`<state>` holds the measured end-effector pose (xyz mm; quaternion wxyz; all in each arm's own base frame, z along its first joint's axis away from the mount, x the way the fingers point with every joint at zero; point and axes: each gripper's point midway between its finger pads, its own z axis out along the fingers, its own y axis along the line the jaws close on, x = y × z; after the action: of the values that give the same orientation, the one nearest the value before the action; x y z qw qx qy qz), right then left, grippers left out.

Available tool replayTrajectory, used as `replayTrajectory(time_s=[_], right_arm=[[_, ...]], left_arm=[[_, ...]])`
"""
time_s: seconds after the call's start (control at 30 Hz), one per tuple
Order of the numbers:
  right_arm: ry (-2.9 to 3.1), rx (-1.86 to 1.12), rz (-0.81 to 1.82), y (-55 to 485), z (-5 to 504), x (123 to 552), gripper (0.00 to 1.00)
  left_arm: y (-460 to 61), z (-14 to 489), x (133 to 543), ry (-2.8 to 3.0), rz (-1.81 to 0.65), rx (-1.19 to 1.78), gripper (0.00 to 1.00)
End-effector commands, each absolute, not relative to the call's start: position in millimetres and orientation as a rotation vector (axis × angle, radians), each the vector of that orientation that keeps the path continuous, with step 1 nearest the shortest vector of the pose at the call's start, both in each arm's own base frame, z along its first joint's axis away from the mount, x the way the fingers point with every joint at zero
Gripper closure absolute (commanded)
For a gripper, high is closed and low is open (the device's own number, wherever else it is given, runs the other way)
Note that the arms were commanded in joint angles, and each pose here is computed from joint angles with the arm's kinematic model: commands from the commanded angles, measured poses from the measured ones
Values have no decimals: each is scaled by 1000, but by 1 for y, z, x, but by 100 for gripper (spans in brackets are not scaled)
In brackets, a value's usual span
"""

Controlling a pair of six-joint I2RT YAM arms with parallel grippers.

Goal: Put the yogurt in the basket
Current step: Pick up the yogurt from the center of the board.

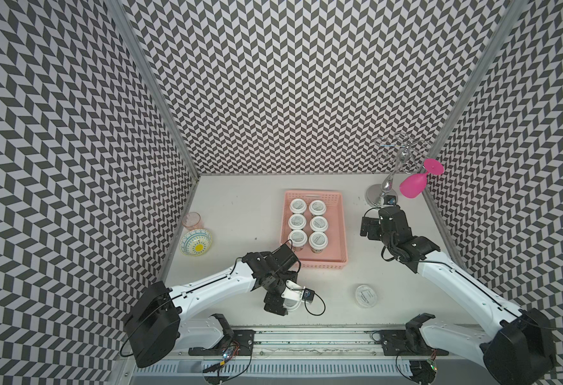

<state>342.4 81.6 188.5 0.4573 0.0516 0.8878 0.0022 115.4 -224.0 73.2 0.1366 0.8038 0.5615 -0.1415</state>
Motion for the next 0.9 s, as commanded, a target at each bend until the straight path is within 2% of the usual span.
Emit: replayTrajectory(time_s=[0.0, 0.67, 0.87], right_arm=[[2150, 145, 9, 79, 194, 348, 0], [2155, 143, 8, 80, 192, 349, 0], [2157, 144, 6, 80, 191, 349, 0]], left_arm=[[-226, 72, 113, 1624, -424, 2321, 11], [-231, 73, 114, 1628, -427, 2304, 23], [-235, 80, 116, 1627, -436, 2283, 25]])
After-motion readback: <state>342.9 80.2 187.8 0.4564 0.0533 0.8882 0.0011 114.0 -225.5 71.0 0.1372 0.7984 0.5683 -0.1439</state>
